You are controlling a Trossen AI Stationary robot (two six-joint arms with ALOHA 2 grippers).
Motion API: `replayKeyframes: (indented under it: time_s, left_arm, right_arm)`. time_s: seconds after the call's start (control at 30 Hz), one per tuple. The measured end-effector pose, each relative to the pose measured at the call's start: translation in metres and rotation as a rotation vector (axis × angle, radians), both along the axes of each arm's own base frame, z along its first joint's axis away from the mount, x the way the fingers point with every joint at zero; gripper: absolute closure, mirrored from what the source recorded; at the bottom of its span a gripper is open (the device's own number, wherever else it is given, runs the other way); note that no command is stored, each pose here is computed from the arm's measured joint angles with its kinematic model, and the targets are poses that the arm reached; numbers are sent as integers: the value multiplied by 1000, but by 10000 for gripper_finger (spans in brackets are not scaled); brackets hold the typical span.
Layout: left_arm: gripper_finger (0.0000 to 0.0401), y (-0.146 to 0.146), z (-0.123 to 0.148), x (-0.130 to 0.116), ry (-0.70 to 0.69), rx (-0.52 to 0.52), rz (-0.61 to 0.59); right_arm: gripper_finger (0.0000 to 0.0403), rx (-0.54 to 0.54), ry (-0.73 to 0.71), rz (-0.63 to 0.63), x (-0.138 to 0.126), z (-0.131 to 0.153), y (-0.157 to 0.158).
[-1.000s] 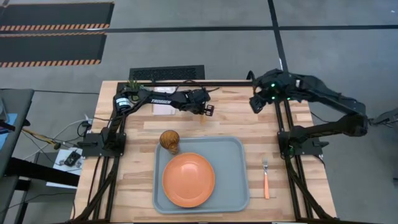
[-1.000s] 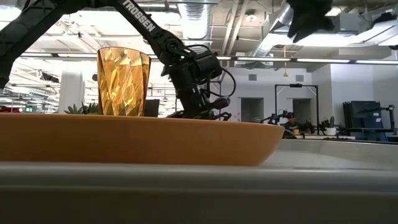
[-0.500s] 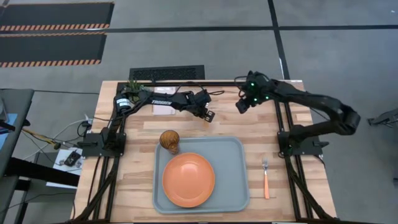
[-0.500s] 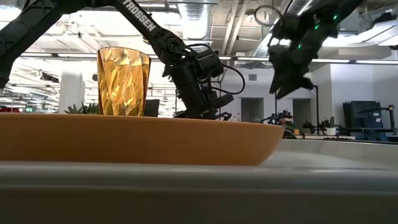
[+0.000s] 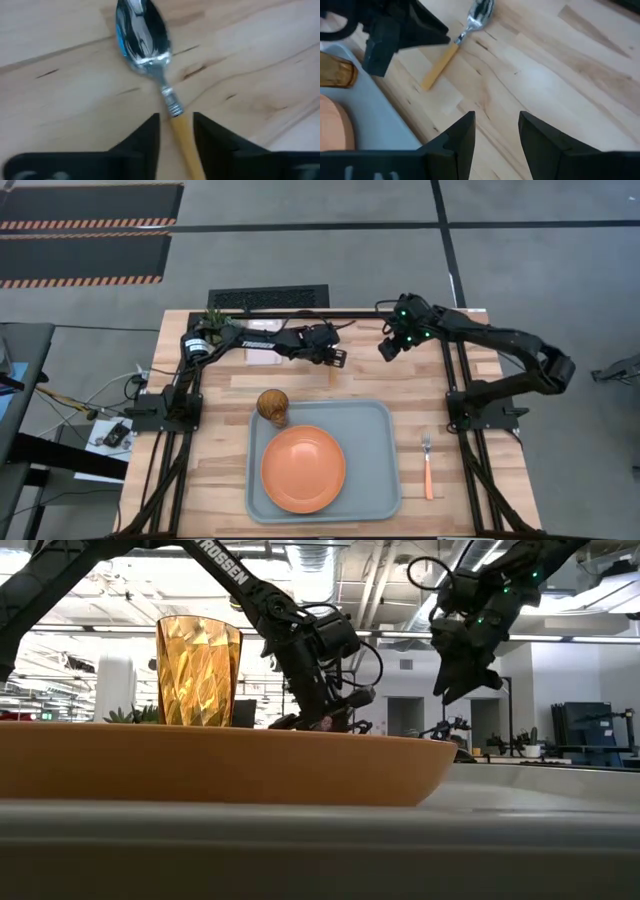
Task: Pick and place plate/cup/fork/spoon on tray
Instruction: Put the orange spoon on the gray tray to the right of the orange plate
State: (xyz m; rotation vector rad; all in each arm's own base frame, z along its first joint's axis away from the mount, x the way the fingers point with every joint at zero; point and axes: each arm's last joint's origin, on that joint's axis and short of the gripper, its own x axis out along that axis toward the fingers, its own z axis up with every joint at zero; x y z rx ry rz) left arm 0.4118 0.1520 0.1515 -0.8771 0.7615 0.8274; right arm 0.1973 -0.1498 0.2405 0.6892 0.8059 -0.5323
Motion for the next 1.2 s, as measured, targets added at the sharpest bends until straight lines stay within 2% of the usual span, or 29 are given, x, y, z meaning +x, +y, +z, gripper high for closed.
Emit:
replayKeyframes:
  time_s: [0.13, 0.23, 0.43, 0.57, 0.87, 0.93, 1.1, 1.2]
  left_arm:
    - [230, 2, -2, 3, -33, -6, 37]
    - [193, 4, -8, 6, -48, 3, 58]
    - [174, 5, -26, 10, -56, -45, 102]
    - [209, 5, -29, 10, -49, -58, 107]
    - [376, 2, -30, 12, -56, -62, 44]
    - [390, 4, -30, 12, -70, -83, 35]
    - [391, 4, -30, 13, -97, -115, 21]
    - [398, 5, -28, 17, -138, -110, -20]
  right_arm:
    - [229, -11, -14, 0, -3, 6, 3]
    - [227, -19, -24, 0, -5, 9, 4]
    - [229, -22, -28, -1, -6, 10, 5]
    - [232, -22, -28, 0, -6, 10, 5]
    - [237, -22, -29, -1, -6, 10, 5]
    - [237, -21, -29, -1, -6, 10, 5]
    - [237, -13, -19, 0, -7, 8, 6]
    - [237, 13, 6, -9, -12, -3, 5]
